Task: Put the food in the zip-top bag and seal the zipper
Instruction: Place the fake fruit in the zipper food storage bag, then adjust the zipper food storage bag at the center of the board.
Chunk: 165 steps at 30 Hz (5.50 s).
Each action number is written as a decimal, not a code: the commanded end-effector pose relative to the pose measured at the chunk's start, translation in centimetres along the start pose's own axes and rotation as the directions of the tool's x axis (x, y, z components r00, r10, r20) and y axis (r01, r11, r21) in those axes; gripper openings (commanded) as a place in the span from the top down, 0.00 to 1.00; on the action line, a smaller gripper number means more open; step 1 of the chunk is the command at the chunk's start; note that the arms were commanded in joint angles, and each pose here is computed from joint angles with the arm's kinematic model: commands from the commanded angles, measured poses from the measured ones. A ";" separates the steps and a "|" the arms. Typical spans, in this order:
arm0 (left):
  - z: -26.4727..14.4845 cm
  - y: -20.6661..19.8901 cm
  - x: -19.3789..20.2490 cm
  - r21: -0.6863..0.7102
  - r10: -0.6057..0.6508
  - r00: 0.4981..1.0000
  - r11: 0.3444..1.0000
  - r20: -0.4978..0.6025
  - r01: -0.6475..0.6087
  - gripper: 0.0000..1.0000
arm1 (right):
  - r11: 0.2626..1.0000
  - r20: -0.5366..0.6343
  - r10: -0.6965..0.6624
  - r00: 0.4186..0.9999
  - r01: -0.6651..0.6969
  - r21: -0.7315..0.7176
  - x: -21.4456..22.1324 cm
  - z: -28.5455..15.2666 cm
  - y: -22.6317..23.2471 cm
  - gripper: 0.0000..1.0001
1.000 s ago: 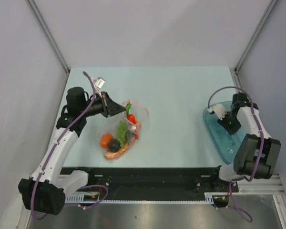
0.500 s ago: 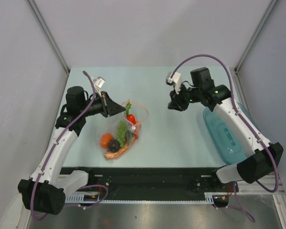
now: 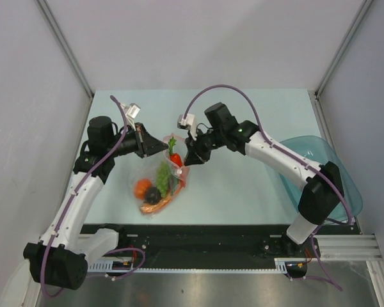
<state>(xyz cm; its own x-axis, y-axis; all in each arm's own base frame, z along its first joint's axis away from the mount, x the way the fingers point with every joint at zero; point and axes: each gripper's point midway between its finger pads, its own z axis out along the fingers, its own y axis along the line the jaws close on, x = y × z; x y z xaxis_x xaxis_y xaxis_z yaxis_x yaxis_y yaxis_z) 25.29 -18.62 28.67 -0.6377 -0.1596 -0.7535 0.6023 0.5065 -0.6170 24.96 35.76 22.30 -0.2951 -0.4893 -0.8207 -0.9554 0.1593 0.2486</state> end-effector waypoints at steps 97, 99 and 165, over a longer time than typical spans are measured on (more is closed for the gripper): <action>-8.9 -6.8 5.5 0.445 0.994 -0.103 -0.079 -0.030 -0.892 0.01 | 0.870 0.060 0.039 0.997 -0.004 -0.493 -9.3 0.6 7.7 1.00; -8.0 -6.9 4.7 0.429 0.989 -0.148 -0.129 -0.011 -0.894 0.02 | 0.865 0.057 0.061 0.997 -0.024 -0.502 -9.5 0.9 7.7 1.00; 3.0 -8.0 -3.1 -0.129 0.940 0.321 0.305 -0.120 -0.943 1.00 | 0.995 0.332 -0.001 0.943 -0.032 0.095 -10.1 -14.1 -5.7 0.17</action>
<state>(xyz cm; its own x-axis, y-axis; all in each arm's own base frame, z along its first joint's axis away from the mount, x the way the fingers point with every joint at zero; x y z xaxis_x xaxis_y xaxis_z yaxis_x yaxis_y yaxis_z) 21.25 -24.13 30.20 0.4542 0.6396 -0.6201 0.7557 0.0921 0.6485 34.30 29.29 33.62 -0.4167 -0.2122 -0.8839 -0.8975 0.2506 0.3629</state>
